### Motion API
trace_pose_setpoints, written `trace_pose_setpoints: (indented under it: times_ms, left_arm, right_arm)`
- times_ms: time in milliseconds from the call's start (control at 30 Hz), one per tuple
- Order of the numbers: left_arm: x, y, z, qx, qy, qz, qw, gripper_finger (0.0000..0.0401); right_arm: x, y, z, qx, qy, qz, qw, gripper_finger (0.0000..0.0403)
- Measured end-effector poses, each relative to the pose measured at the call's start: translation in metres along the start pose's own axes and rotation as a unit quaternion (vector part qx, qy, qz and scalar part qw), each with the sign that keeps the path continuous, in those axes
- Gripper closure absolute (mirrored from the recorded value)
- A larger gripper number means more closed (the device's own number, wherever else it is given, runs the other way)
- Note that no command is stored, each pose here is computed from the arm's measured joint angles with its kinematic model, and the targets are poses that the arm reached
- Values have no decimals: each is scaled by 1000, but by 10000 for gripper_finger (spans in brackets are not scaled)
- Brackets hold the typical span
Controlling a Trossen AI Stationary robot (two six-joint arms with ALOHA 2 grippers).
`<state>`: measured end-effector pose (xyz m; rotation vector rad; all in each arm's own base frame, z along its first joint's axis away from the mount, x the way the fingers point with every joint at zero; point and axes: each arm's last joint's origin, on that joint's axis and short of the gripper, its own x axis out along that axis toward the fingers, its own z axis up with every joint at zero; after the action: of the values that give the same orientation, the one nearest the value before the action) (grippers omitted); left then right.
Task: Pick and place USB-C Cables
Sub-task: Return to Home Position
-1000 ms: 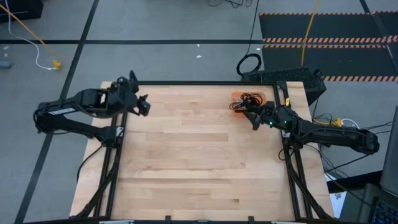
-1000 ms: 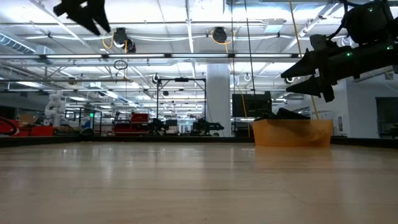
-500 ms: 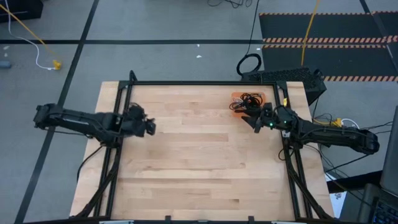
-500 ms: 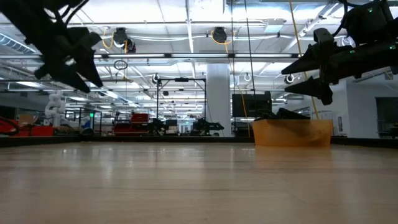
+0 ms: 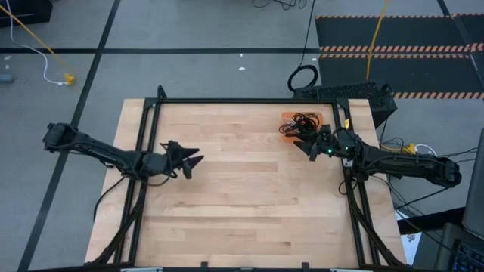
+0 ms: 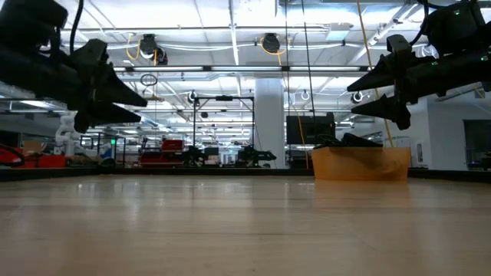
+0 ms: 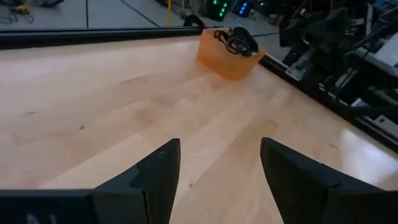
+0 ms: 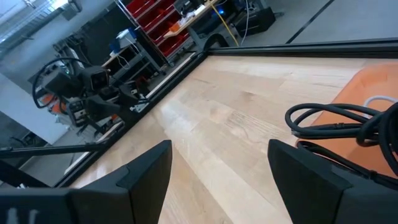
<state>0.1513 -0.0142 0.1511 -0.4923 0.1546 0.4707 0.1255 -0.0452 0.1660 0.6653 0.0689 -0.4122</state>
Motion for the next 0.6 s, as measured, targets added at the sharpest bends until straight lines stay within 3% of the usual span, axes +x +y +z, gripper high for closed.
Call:
trace_pose_setpoints:
  times_ms: [267, 600]
  left_arm:
    - [-6, 14, -21, 35, 18, -4, 999, 178]
    - [-6, 15, -22, 58, 25, -2, 998, 178]
  right_arm:
    - [0, 0, 0, 0, 0, 0, 1000, 147]
    - [0, 0, 0, 0, 0, 0, 1000, 147]
